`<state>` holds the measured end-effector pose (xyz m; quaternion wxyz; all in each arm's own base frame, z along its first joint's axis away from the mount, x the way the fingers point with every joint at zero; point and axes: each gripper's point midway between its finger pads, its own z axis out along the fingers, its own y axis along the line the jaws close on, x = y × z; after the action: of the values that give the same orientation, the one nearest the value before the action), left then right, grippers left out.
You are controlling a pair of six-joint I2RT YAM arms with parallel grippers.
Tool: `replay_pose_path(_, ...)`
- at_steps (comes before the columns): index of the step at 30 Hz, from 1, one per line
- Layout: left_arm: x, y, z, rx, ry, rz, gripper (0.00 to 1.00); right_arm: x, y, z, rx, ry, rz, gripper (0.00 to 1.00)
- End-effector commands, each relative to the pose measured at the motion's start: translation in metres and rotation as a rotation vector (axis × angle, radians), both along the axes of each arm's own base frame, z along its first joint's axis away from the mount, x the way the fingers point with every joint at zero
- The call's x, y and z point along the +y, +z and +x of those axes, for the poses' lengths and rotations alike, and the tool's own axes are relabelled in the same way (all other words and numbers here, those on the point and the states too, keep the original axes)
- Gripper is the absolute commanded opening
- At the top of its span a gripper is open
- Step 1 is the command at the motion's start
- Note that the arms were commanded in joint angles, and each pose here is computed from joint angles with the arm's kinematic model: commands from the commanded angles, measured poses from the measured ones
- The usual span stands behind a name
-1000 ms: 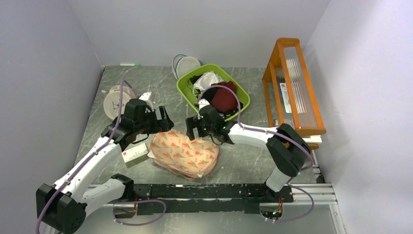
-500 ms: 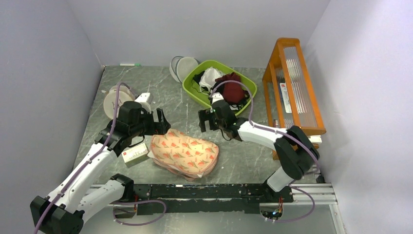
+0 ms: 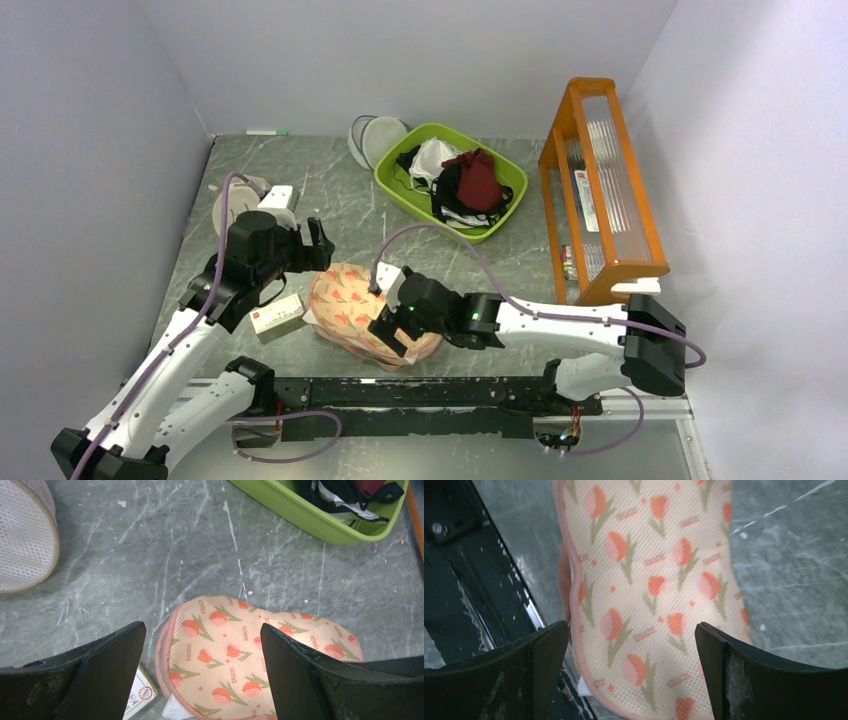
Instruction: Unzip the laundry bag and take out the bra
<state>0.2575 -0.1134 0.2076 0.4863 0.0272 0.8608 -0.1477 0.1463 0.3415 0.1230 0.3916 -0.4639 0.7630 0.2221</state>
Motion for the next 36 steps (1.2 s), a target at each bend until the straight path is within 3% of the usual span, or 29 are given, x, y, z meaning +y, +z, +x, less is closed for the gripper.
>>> replay_pose_path(1,0.01,0.015,0.006,-0.066,0.05,0.005,0.97,-0.007,-0.027,-0.019,-0.001,0.037,-0.146,0.99)
replay_pose_path(8,0.011,0.015,0.007,-0.062,0.058,0.012,0.96,0.011,-0.061,-0.034,0.016,0.032,-0.241,0.92)
replay_pose_path(15,0.012,0.016,0.006,-0.072,0.059,0.008,0.97,0.021,-0.067,-0.029,0.0,-0.017,-0.237,0.8)
replay_pose_path(29,0.011,0.016,0.007,-0.072,0.055,0.009,0.97,0.058,-0.06,-0.02,-0.065,-0.035,-0.199,0.79)
replay_pose_path(36,0.009,0.014,0.007,-0.064,0.047,0.01,0.96,0.059,-0.06,-0.017,-0.079,-0.043,-0.186,0.63)
